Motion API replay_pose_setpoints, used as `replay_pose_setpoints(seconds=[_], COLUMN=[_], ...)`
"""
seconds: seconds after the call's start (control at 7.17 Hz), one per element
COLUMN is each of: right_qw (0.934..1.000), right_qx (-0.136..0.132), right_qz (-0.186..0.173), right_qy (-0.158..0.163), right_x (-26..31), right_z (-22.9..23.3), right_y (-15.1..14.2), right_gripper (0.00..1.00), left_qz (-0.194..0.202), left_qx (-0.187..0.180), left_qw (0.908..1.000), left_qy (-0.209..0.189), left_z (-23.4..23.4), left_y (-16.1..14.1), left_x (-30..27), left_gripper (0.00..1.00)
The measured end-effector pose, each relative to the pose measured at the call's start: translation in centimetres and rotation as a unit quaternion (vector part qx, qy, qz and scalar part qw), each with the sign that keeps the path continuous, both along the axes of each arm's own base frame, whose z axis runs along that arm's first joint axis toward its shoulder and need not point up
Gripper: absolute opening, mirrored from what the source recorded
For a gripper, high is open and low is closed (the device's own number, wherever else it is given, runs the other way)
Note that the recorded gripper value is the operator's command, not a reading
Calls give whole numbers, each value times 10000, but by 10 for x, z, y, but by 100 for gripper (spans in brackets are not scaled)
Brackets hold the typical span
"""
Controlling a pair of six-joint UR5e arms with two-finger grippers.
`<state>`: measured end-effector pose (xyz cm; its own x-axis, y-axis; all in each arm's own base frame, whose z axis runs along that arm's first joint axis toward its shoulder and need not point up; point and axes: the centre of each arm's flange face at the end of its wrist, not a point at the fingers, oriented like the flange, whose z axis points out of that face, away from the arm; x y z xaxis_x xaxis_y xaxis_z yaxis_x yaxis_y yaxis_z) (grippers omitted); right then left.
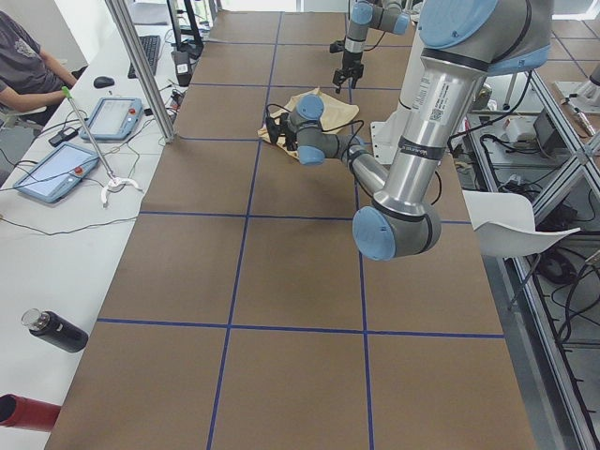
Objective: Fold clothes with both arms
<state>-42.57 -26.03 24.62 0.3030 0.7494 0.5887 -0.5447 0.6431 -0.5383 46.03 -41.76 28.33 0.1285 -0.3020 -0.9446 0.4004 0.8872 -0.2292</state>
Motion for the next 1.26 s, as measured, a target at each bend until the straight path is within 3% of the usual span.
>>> replay_pose_setpoints(seconds=[0.28,0.42,0.98,1.12,1.26], right_qw=[9996,9993,9990,9990,9990], right_qx=[257,336,351,354,354], right_qz=[96,79,62,60,59], right_qy=[60,130,253,248,248], right_x=[9,9,4,4,4], right_z=[-5,-1,9,9,9], right_y=[-58,-71,-84,-84,-84], right_gripper=[100,100,100,100,100], left_qz=[-10,-4,83,88,89], left_qx=[-54,-77,-90,-95,-107], left_qw=[9997,9994,9991,9991,9990], left_qy=[-257,-343,-406,-415,-434], left_z=[16,19,21,19,17], left_y=[33,35,45,45,45], left_x=[50,65,83,84,86], left_gripper=[55,55,53,35,2])
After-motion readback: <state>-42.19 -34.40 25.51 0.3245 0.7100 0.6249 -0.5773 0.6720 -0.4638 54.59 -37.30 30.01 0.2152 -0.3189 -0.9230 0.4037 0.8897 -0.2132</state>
